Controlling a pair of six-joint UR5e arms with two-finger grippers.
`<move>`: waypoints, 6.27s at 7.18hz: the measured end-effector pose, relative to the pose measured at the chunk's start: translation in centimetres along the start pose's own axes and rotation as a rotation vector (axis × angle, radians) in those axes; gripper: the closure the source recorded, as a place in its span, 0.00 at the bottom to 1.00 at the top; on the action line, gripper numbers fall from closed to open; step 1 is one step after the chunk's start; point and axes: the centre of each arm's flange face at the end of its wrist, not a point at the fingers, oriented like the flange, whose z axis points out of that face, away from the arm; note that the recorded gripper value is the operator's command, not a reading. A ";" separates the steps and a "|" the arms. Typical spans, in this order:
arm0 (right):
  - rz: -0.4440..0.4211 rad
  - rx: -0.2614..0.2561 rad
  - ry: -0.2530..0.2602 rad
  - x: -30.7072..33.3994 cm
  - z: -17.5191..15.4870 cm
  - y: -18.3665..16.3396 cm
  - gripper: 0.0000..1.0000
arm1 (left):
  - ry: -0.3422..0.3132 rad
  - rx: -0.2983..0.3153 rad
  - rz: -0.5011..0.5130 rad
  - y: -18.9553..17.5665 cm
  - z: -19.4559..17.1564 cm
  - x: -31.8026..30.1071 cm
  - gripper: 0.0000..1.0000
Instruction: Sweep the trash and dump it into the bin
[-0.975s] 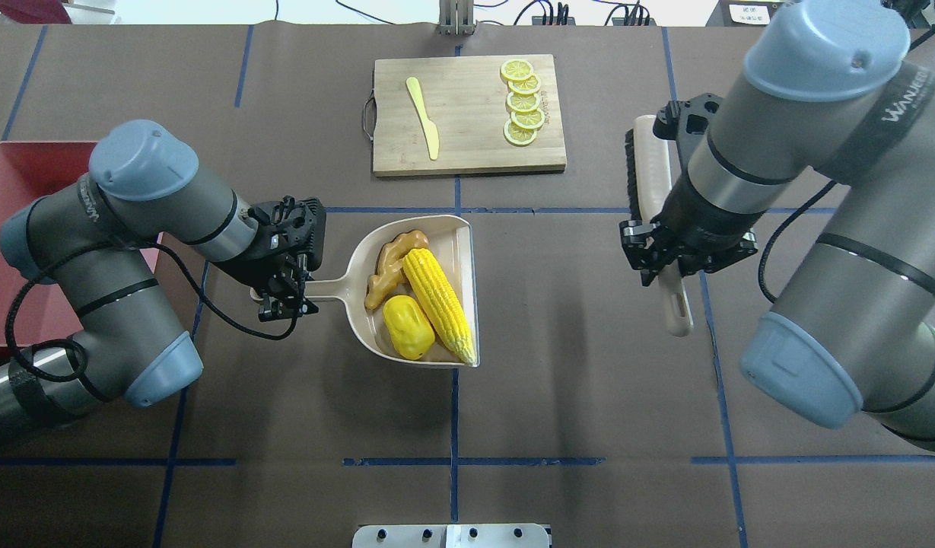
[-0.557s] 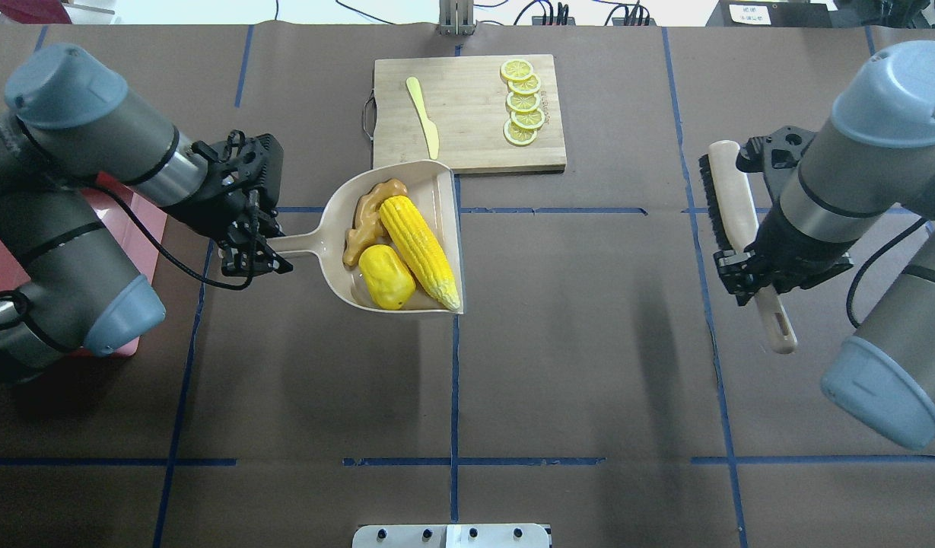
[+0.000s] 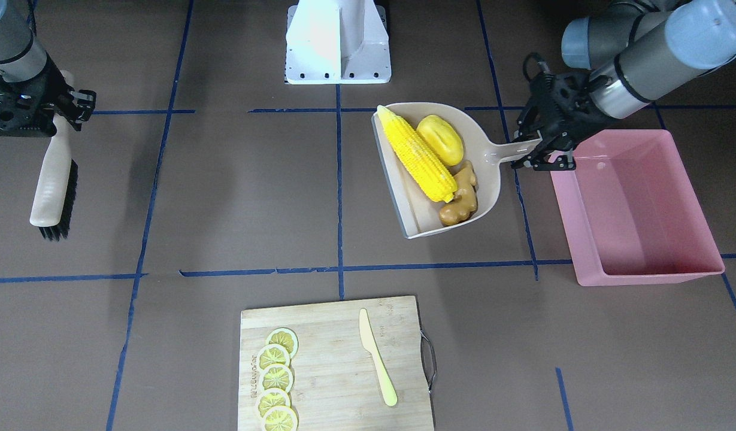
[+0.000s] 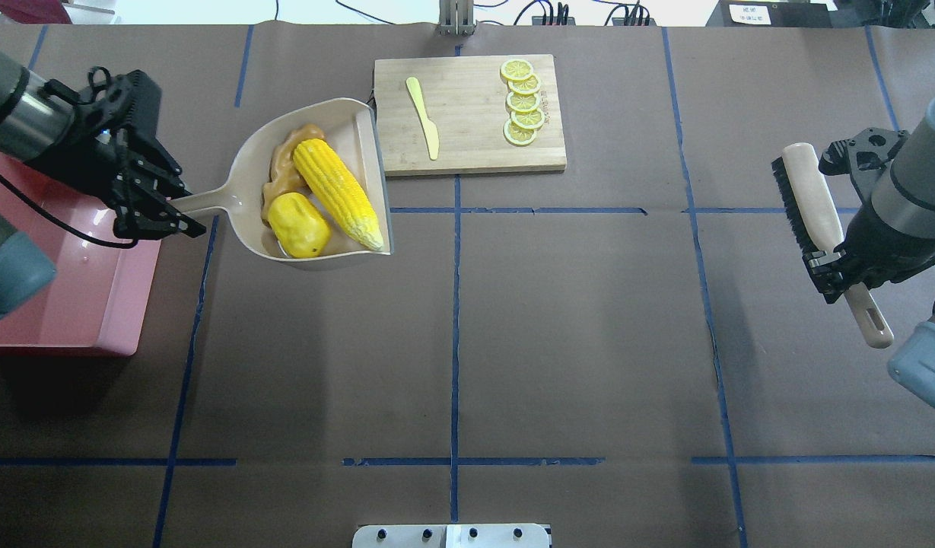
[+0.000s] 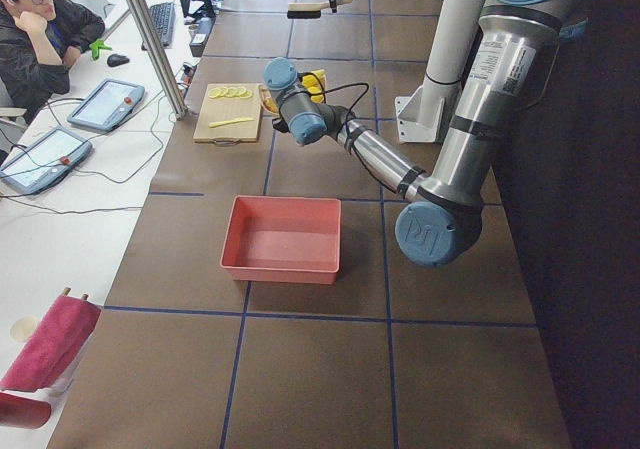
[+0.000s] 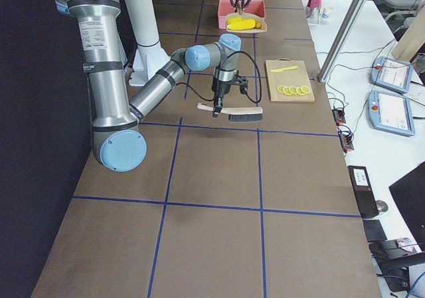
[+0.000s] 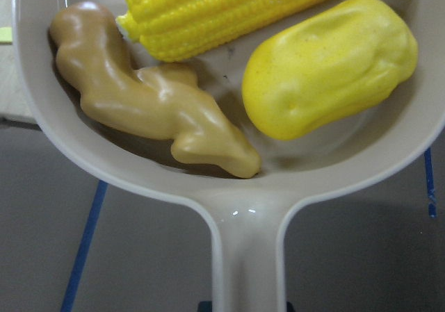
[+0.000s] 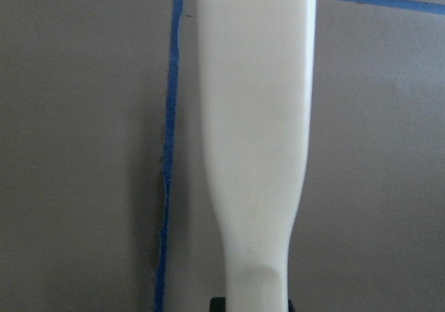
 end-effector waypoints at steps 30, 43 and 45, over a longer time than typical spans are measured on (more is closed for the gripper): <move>0.077 -0.177 -0.162 8.0 16.4 3.6 0.96 | -0.507 -0.761 0.106 28.1 -20.5 1.5 0.99; 0.059 -0.189 -0.180 7.2 16.5 3.9 0.00 | -0.564 -0.853 0.141 27.1 -20.7 0.8 0.99; 0.048 -0.162 -0.195 6.8 14.9 3.9 0.00 | -0.568 -0.848 0.151 26.6 -20.9 0.9 0.99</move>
